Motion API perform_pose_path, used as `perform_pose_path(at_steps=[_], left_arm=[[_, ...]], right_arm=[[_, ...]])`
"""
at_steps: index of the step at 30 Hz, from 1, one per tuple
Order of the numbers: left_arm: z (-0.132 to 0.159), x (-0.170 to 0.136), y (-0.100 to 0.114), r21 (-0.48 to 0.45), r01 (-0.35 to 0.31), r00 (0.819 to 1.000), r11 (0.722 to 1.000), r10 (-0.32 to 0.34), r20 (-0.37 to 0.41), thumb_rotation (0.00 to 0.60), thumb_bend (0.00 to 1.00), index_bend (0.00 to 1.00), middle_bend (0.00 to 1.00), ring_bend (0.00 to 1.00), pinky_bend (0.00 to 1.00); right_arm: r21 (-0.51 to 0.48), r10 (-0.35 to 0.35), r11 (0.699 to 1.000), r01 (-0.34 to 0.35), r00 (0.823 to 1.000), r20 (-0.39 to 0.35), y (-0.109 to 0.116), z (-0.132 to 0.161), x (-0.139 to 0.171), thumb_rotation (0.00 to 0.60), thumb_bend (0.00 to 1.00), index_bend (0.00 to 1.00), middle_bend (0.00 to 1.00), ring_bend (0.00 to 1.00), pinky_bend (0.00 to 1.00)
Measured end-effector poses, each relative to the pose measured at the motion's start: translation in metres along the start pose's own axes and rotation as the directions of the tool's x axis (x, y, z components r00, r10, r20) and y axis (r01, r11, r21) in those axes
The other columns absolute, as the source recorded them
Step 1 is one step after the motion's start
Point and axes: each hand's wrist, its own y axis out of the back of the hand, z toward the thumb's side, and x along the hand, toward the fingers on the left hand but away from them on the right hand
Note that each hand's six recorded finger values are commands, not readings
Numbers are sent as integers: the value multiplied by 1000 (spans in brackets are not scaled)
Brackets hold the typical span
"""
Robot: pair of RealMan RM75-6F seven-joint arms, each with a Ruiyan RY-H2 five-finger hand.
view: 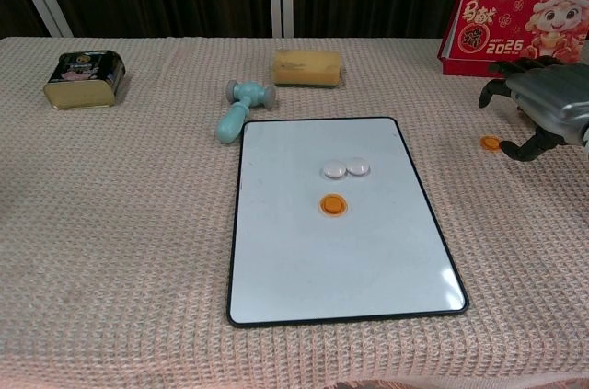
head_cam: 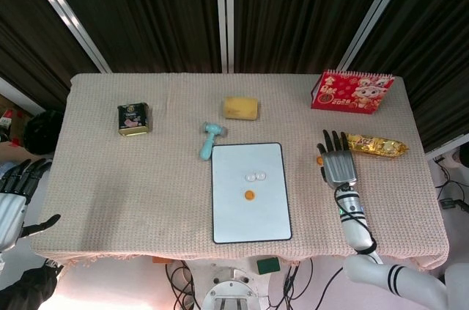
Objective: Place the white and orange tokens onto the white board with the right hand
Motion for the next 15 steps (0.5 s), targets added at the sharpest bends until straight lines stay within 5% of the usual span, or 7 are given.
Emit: perform_pose_path(at_steps=[15], left_arm=[[-3,0,2,-5,-5,1000,1000,5,-6,600,88,95,69,0,115]], right_arm=[[27,42,999,-43,998,37,-16,5,-13,600,363,396,0,0,0]])
